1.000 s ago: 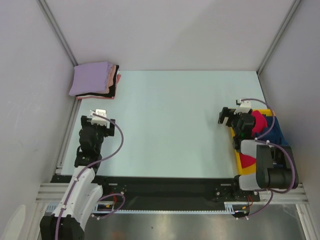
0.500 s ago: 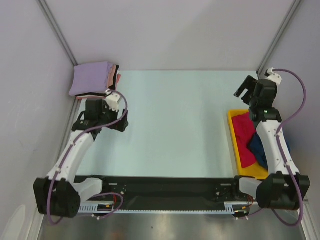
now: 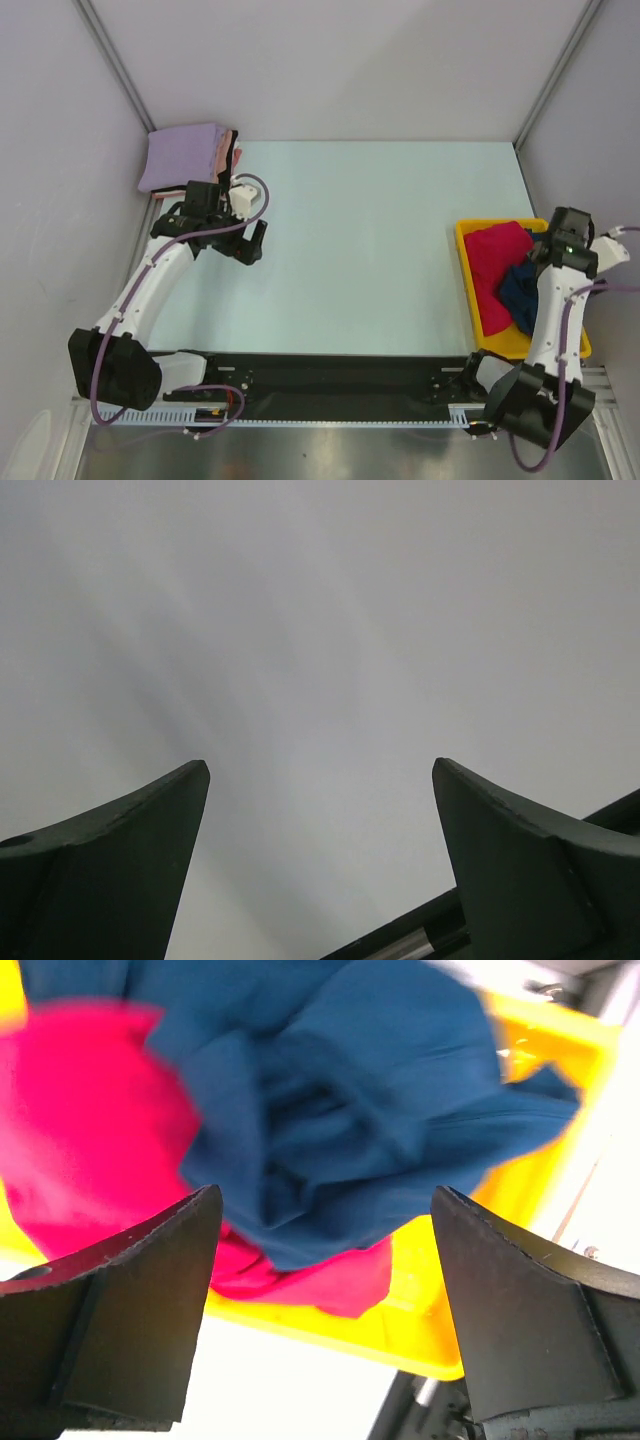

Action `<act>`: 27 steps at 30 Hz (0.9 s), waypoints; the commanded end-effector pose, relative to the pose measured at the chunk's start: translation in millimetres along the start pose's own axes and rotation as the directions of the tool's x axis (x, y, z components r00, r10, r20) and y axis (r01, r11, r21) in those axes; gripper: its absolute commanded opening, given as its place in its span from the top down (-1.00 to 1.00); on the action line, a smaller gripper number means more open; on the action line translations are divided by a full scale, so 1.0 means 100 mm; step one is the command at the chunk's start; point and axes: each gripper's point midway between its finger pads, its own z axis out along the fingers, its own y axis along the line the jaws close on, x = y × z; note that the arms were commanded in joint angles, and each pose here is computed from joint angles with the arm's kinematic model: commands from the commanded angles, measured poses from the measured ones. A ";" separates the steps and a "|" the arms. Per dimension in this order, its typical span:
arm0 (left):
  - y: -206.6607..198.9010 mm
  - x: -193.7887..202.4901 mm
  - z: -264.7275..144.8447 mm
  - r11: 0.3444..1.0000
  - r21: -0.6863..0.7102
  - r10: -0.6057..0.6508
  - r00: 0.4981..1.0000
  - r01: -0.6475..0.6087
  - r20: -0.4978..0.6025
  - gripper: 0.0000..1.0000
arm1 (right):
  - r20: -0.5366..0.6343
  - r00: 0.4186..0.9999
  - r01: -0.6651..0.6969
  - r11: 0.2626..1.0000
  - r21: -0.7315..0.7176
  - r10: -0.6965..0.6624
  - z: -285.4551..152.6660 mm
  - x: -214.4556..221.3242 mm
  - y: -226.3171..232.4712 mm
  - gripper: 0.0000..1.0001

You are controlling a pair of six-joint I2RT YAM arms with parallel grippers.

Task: Fold and stack the t-shirts
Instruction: Grab the tshirt from the pile, then move the tshirt to the center of the board

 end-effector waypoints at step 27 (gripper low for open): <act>0.06 -0.65 -0.31 0.998 -0.060 0.011 0.981 0.000 0.193 -1.00 | 0.496 0.854 0.193 0.787 -0.586 0.159 -2.37 -1.60 1.12 1.00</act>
